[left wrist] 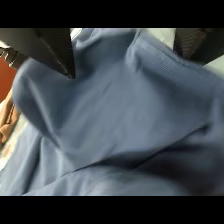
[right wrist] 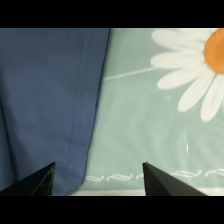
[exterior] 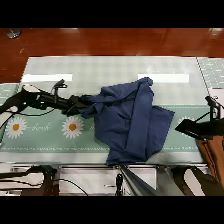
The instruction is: Fold the shirts.
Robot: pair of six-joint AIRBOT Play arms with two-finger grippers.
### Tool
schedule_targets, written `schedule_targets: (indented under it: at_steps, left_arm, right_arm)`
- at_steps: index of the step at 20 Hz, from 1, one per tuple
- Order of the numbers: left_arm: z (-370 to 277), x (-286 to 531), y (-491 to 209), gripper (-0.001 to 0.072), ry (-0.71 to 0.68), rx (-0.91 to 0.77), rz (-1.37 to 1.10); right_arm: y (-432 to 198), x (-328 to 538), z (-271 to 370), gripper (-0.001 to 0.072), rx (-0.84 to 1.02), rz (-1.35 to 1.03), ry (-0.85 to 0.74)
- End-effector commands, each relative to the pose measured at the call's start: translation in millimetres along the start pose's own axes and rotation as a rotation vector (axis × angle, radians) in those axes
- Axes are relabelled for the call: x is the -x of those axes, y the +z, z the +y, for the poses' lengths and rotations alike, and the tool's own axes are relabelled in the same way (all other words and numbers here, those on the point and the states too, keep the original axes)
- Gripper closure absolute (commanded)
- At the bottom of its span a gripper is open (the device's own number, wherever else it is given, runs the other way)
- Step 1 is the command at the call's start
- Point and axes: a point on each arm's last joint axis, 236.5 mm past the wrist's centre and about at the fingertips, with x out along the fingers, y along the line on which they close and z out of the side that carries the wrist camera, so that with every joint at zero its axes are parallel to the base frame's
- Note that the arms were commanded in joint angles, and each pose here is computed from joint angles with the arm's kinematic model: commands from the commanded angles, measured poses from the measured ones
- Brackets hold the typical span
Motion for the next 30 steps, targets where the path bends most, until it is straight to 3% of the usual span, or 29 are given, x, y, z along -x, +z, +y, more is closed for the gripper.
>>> schedule_targets:
  at_steps: [1, 2, 7, 15, 21, 22, 23, 24, 25, 28, 30]
  left_arm:
    - [-7.6, -20.2, 13.0, 0.047, -0.024, -0.01, -0.026]
    - [-8.6, -19.6, 16.9, 0.0673, -0.023, -0.024, -0.038]
    - [-15.9, -15.2, 26.3, 0.0679, -0.025, -0.075, -0.059]
    - [-18.1, -15.5, 21.1, 0.0678, -0.036, -0.075, -0.037]
    - [-18.4, -15.5, 20.6, 0.0679, -0.037, -0.074, -0.035]
    - [-18.3, -15.5, 20.7, 0.0679, -0.037, -0.073, -0.035]
    - [-18.4, -15.5, 20.6, 0.0679, -0.037, -0.073, -0.035]
    - [-18.5, -15.4, 20.7, 0.0678, -0.037, -0.074, -0.036]
    - [-18.9, -15.1, 21.0, 0.0678, -0.038, -0.074, -0.037]
    - [-40.3, -2.3, 37.1, 0.0679, -0.091, -0.086, -0.091]
    - [-88.6, 30.3, 64.7, 0.0679, -0.18, -0.159, -0.182]
  right_arm:
    - [-27.4, -8.1, -2.4, 0.0082, 0.001, 0.091, 0.004]
    - [-35.5, -14.7, -1.8, 0.0081, -0.019, 0.116, 0.014]
    - [-68.6, -39.3, 15.2, 0.0082, -0.041, 0.217, 0.116]
    - [-111.6, -71.9, 49.6, 0.0081, 0.148, 0.478, 0.127]
    - [-83.4, -93.7, 100.6, 0.0103, 0.099, 0.338, 0.262]
    - [-78.2, -94.0, 106.4, 0.0152, 0.086, 0.315, 0.283]
    - [-76.7, -93.6, 109.9, 0.0322, 0.083, 0.308, 0.297]
    - [-77.9, -93.3, 112.2, 0.0591, 0.104, 0.308, 0.306]
    - [-79.5, -92.2, 117.7, 0.0691, 0.143, 0.306, 0.329]
    - [-60.1, -67.2, 139.0, 0.0691, 0.218, 0.282, 0.392]
    - [-3.0, -22.2, 164.5, 0.0692, 0.284, 0.137, 0.434]
